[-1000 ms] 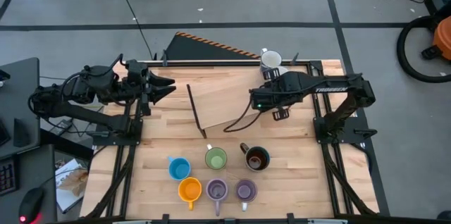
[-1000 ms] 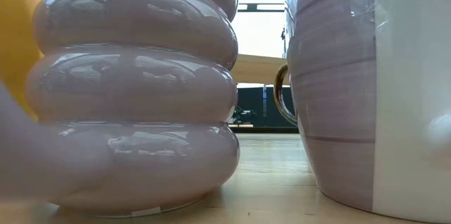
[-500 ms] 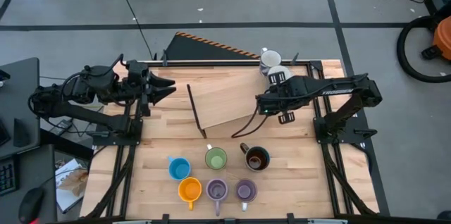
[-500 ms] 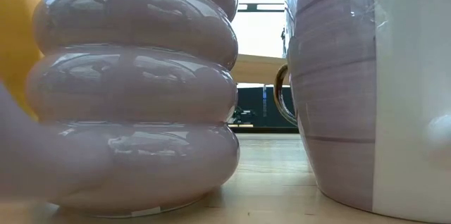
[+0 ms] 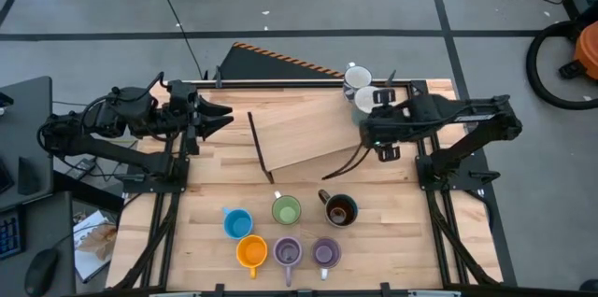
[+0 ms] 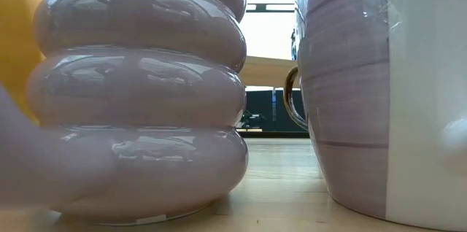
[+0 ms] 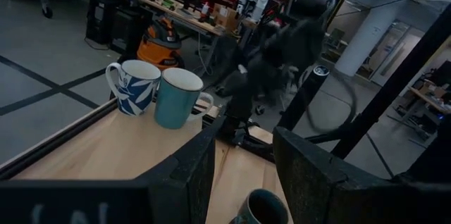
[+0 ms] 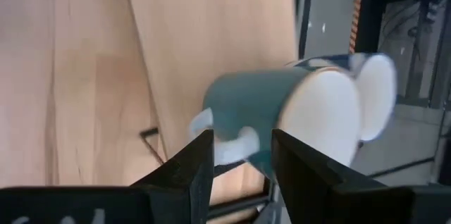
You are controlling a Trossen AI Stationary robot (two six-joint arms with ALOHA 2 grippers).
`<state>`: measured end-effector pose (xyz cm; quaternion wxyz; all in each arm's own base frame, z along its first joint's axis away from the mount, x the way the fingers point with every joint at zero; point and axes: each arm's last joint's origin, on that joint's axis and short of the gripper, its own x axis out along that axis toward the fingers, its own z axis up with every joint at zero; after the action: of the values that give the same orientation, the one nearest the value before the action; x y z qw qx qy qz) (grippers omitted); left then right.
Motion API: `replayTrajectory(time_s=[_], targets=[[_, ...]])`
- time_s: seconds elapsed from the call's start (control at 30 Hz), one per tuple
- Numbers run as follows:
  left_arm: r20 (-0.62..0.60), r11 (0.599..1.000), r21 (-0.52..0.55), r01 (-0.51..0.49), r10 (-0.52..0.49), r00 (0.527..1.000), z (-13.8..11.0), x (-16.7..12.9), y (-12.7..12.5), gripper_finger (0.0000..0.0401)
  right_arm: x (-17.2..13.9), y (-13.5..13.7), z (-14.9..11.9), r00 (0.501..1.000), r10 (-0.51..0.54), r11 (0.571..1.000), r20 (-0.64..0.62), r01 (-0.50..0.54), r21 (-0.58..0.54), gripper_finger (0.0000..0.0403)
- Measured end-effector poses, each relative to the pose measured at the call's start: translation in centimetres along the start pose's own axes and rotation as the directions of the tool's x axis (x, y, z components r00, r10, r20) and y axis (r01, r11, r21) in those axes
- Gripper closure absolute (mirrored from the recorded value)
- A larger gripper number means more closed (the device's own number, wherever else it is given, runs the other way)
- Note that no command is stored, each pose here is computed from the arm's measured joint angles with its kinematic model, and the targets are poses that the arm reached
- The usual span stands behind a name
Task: Place coffee mugs
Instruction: Put the light blue mug on the shelf
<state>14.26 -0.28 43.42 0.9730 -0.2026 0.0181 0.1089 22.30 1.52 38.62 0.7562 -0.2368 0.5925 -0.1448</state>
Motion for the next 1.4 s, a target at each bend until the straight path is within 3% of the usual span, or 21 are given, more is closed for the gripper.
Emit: replayTrajectory(time_s=[0.17, 0.37, 0.6, 0.97, 1.1, 1.4], targets=[[0.000, 1.000, 0.001, -0.001, 0.001, 1.000, 0.0, 0.0, 0.0, 0.0250, -2.4, -2.4, -0.5, 0.994, -0.049, 0.991, 0.096, 0.036, 0.127, 0.0267], [0.001, 1.000, 0.017, -0.002, 0.002, 1.000, 0.0, 0.0, 0.0, 0.0250, -2.3, -6.9, -0.6, 0.982, 0.031, 0.975, 0.185, -0.070, 0.209, 0.0289], [0.005, 1.000, 0.018, -0.011, 0.011, 1.000, 0.0, 0.0, 0.0, 0.0250, 0.1, -10.6, -2.3, 0.966, 0.174, 0.964, 0.190, -0.207, 0.169, 0.0274], [0.021, 0.999, 0.019, -0.048, 0.048, 0.999, 0.1, 0.0, 0.1, 0.0250, 5.2, -12.7, -1.0, 0.964, 0.252, 0.967, 0.083, -0.253, 0.000, 0.0173], [0.024, 0.998, 0.015, -0.054, 0.053, 0.998, 0.1, 0.0, 0.2, 0.0250, 7.3, -13.6, -0.7, 0.972, 0.236, 0.972, 0.012, -0.235, -0.018, 0.0176], [0.023, 0.999, -0.009, -0.053, 0.054, 0.998, 0.1, 0.0, 0.2, 0.0250, 9.9, -15.1, -1.6, 0.945, 0.327, 0.944, -0.016, -0.326, 0.055, 0.0207]])
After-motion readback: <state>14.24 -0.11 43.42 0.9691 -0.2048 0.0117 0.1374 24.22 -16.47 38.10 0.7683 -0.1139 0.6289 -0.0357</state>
